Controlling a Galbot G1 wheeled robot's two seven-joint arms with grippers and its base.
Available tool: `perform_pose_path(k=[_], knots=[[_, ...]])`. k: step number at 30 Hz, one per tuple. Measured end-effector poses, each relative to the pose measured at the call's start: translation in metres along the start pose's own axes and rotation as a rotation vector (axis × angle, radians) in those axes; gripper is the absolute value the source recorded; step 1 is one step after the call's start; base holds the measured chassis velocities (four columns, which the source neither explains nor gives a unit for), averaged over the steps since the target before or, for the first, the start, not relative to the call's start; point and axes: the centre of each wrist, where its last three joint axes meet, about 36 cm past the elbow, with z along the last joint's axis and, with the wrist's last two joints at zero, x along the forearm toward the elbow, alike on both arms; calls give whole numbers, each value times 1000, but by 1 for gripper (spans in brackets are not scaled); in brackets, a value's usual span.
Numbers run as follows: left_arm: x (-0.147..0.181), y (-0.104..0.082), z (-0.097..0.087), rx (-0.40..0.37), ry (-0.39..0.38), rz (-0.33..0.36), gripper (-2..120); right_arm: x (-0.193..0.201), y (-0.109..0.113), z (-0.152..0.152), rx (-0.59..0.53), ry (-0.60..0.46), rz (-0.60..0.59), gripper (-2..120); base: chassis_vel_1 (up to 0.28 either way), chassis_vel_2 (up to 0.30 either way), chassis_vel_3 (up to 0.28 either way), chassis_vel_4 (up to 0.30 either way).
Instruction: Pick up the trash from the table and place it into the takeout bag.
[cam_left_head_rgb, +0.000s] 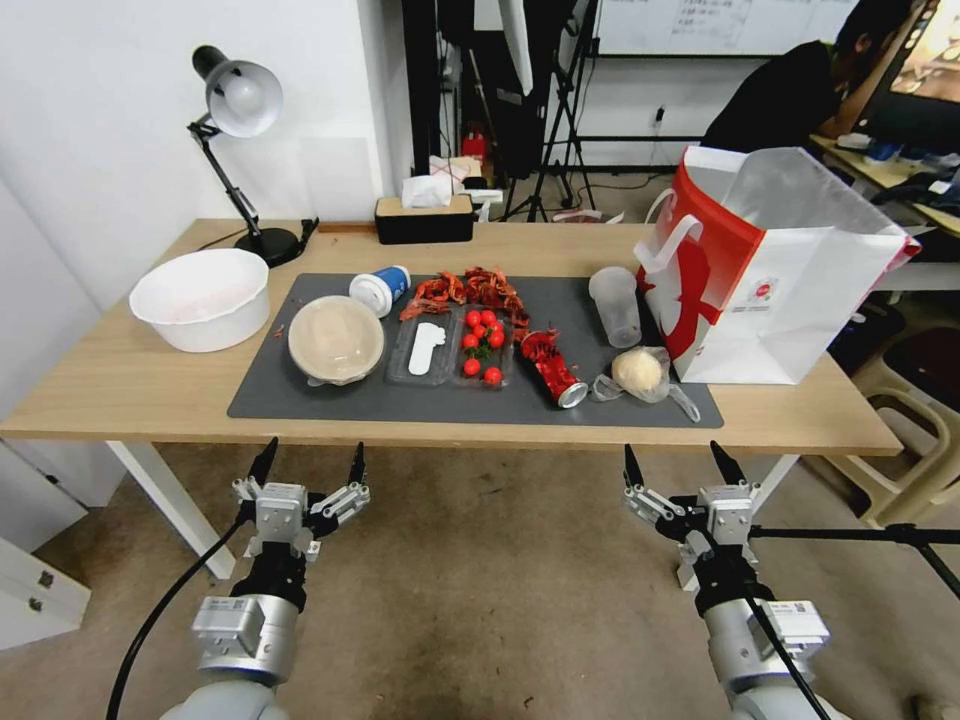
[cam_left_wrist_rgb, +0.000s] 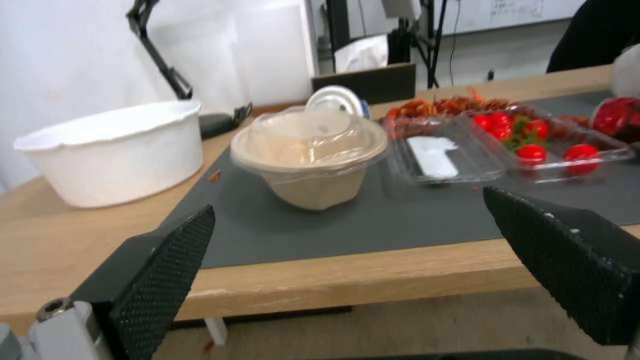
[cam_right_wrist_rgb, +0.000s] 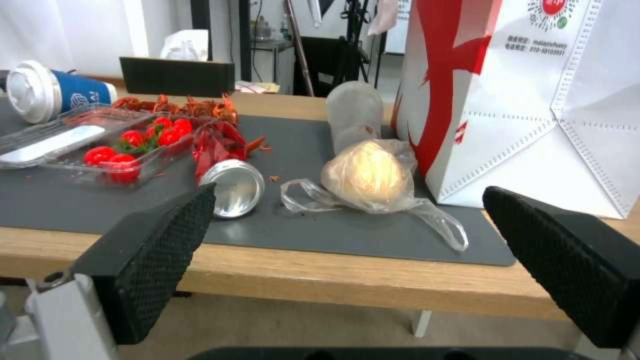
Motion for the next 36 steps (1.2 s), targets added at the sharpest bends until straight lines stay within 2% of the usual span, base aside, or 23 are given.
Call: perform_pose_path(k=[6,9,10,20,26,29,36], knots=[[-15,17,-20,48,92,-13,100,-28,-16,-20,-45,58,52,100,0,0,0,0],[-16,19,-22,55,104,-14,100,-32,-18,-24,-52,67,58,100,0,0,0,0],[-22,28,-28,76,125,-12,100,-44,-25,-35,-74,94,74,100,0,0,0,0],[-24,32,-23,86,118,-11,100,-52,-30,-43,-94,106,79,100,0,0,0,0],[-24,31,-20,82,110,-13,100,-81,-38,-30,-194,11,1,100,0,0,0,0],[-24,30,-18,80,108,-13,100,-86,-39,-28,-206,8,-9,100,0,0,0,0],[-32,22,-12,80,110,36,100,-94,-46,-23,-213,16,49,100,0,0,0,0]])
